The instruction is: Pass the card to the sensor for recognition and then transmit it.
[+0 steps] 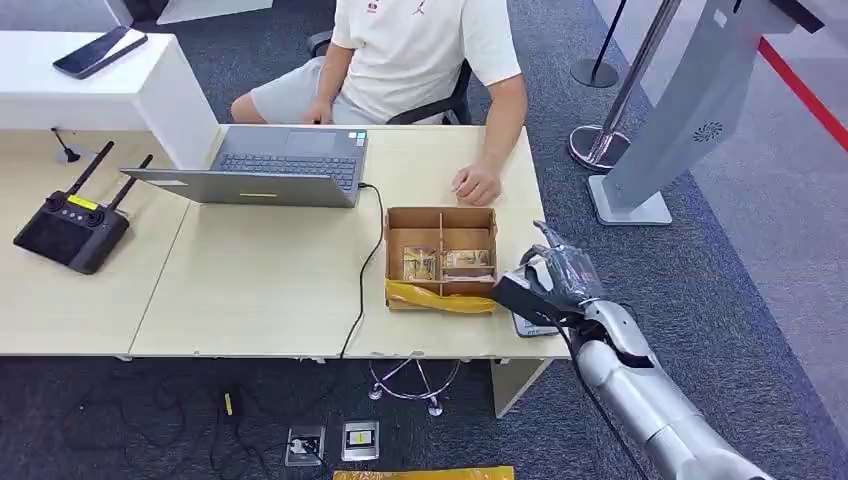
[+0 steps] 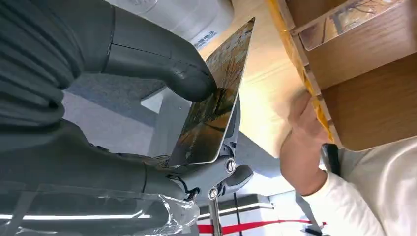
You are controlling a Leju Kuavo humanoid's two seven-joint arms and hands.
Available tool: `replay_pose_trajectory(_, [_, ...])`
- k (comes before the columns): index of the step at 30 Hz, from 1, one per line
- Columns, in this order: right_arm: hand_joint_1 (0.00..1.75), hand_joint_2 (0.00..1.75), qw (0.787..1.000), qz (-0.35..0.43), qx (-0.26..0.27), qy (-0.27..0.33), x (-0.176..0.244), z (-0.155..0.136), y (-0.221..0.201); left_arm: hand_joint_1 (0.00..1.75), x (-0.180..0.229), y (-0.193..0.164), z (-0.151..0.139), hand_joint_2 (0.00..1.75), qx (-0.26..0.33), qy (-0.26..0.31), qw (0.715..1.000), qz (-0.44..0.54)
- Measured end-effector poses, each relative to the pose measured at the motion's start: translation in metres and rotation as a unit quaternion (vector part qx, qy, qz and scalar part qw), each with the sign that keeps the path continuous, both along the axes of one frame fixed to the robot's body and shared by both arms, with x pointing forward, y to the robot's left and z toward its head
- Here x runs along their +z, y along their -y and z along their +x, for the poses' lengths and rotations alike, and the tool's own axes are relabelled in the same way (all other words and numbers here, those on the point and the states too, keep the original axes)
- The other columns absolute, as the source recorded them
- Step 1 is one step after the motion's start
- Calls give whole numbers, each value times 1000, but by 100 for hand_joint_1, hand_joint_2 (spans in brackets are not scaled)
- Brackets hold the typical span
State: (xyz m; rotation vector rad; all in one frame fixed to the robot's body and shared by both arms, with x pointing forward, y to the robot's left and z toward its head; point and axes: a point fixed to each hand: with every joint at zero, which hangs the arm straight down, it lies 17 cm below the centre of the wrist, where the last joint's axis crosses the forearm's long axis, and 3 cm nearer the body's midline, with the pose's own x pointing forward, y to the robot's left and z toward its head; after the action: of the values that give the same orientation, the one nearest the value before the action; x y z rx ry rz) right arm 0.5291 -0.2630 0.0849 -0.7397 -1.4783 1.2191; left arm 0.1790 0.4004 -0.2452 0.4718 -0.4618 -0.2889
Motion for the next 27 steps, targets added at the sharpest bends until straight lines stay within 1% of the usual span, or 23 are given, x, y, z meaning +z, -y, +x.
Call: replay_pose_trajectory(27, [175,175,1000,-14,3,-25,-28,-17,2,0,-2,4,-2,175,8,-6,1000,-2])
